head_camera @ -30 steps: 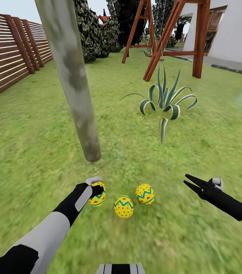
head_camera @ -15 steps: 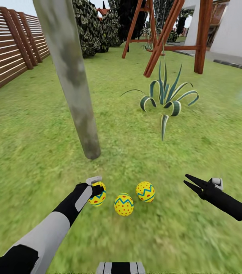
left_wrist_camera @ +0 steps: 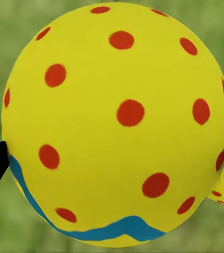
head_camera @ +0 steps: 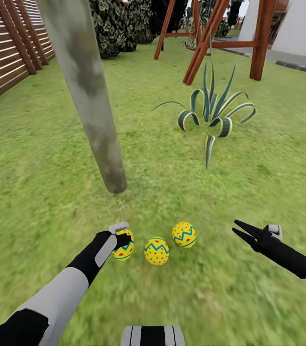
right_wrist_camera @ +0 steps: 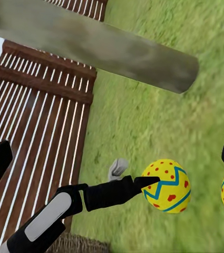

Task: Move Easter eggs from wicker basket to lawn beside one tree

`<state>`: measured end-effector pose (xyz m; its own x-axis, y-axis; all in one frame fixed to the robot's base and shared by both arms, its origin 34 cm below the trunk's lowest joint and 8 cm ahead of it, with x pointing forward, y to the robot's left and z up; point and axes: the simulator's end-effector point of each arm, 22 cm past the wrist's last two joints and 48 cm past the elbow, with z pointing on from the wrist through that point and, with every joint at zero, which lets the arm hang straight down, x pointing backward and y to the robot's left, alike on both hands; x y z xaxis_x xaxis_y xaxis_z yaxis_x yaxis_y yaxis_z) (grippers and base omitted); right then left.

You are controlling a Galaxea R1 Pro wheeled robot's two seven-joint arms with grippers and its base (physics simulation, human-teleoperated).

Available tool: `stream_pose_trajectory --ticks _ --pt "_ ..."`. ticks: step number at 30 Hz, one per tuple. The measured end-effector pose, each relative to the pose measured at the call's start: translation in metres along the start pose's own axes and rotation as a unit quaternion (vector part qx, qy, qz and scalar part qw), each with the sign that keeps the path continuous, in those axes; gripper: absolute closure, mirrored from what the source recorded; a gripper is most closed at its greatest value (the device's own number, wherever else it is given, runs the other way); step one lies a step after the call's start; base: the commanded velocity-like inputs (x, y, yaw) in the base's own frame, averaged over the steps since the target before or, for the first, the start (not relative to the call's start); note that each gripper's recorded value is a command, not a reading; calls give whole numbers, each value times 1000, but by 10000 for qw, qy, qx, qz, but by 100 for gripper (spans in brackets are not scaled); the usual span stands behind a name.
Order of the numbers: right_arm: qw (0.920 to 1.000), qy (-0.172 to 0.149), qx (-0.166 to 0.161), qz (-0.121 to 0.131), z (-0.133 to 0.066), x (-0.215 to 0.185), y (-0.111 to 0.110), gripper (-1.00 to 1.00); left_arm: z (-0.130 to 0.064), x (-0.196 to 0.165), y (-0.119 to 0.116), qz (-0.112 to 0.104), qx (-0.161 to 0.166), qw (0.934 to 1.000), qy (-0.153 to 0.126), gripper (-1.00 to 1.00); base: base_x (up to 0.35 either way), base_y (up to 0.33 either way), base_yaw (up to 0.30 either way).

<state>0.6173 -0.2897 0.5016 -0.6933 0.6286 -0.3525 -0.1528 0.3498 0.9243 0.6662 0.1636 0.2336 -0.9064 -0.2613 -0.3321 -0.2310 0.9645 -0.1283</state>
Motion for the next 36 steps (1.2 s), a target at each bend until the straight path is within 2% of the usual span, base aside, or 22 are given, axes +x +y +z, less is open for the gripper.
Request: stream_pose_trajectory --ticks 2,7,14,15,18,20,28,36 --pt "10000 14 25 29 1 2 -4 -100 4 3 1 -4 -11 10000 34 100 0 0 0" --pt "9999 50 89 99 2 6 -15 -100 14 3 4 -103 -26 9999 -99 100 0 0 0" --pt "9996 100 179 199 4 12 -29 -100 27 12 8 -149 -53 9998 -83 100 0 0 0" --pt "9995 107 191 212 4 13 -31 -100 29 14 8 -112 -57 9999 -73 100 0 0 0" --pt "9993 123 230 254 5 15 -38 -100 34 23 -1 216 -51 9997 -49 100 0 0 0" --pt "9992 137 246 282 6 17 -41 -100 37 27 -1 290 -56 9996 -18 100 0 0 0" --pt "9988 167 298 350 6 21 -51 -100 46 37 0 337 -74 9994 73 100 0 0 0" --pt "9988 171 298 350 7 21 -51 -100 46 31 0 281 -63 9996 -72 100 0 0 0"
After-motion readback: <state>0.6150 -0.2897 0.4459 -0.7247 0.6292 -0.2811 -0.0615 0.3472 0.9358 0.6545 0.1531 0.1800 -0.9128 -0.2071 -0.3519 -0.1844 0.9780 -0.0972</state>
